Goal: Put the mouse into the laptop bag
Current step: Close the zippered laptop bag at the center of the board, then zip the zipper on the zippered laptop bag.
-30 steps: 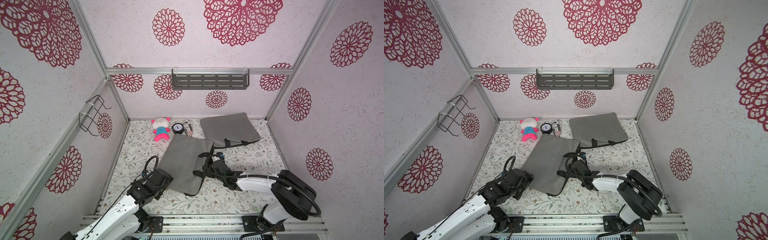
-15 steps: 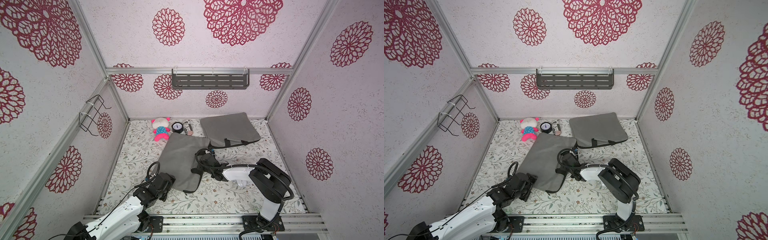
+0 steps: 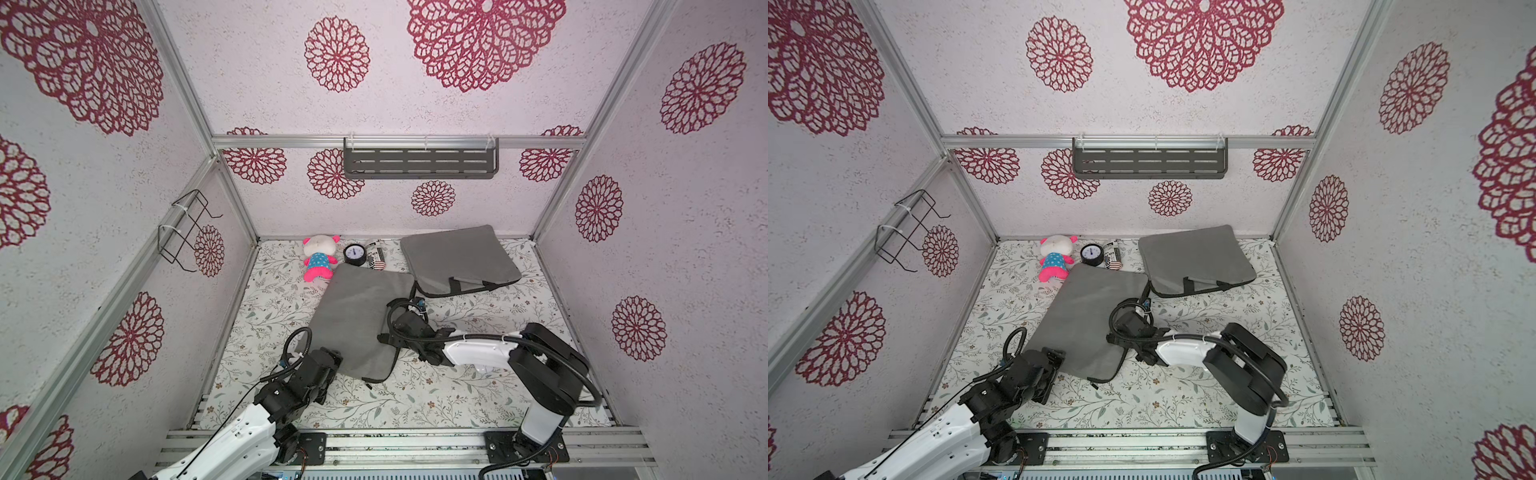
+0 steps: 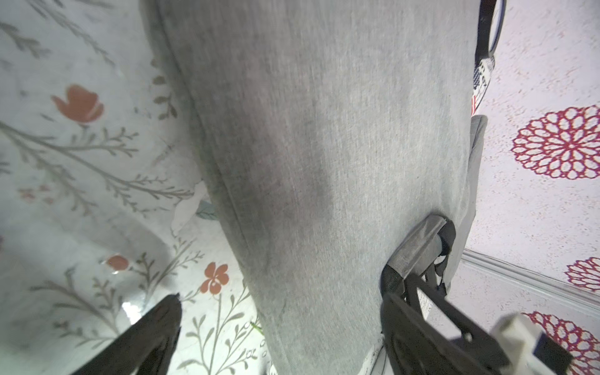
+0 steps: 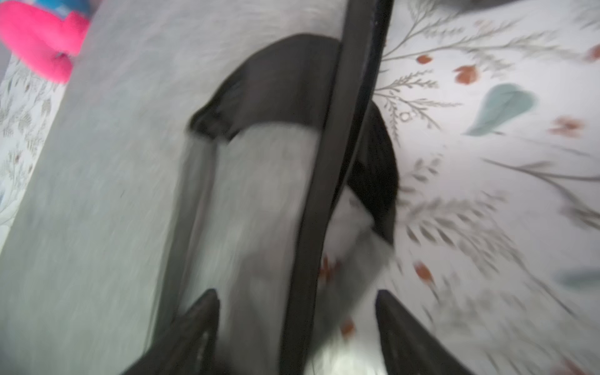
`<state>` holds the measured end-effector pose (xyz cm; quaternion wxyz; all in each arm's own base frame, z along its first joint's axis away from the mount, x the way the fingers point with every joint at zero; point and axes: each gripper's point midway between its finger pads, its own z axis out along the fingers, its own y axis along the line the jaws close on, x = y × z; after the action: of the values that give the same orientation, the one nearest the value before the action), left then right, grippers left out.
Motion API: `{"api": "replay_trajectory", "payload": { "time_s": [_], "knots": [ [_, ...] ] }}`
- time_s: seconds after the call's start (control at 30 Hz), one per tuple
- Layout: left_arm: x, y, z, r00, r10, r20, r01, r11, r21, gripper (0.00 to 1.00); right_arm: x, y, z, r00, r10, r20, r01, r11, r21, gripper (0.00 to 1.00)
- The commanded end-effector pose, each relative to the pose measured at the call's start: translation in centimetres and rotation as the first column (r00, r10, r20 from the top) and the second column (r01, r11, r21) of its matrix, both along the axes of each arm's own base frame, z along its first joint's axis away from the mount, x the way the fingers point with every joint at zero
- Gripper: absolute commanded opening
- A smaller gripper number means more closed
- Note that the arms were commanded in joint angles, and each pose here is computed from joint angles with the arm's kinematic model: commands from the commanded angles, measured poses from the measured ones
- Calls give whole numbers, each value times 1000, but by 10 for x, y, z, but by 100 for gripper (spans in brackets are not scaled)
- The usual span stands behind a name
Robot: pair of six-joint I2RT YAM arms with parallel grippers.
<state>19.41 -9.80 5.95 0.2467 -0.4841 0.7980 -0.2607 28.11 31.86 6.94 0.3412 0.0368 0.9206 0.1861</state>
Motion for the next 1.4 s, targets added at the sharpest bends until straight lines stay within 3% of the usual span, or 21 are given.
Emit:
{"api": "replay_trajectory", "payload": {
  "time_s": [0.0,0.17,0.4,0.53,0.87,1.0,1.23,1.37],
  "knots": [
    [0,13,9,1000,-2,27,0,997,82,98,-29,-12,38,993,2,119,4,999,-52,88],
    [0,15,19,998,-43,38,38,991,126,98,-99,23,53,968,144,207,-126,987,-98,89],
    [-3,17,23,997,-66,39,59,988,144,98,-169,96,15,926,325,193,-288,937,-197,83],
    [-9,20,17,998,-56,9,54,989,141,98,-176,112,-16,931,338,136,-309,931,-195,70],
    [-8,15,14,999,-48,-1,48,993,108,98,-149,86,-58,970,231,79,-210,954,-213,58],
    [-3,12,12,999,-43,12,41,994,103,98,-140,78,-69,973,222,61,-207,959,-196,44],
    [7,6,6,999,-29,18,27,995,95,98,-142,91,-70,959,278,56,-265,949,-172,3],
    [14,3,1,999,-22,38,18,996,91,99,-153,103,-66,947,318,44,-311,943,-115,0]
  ]
}}
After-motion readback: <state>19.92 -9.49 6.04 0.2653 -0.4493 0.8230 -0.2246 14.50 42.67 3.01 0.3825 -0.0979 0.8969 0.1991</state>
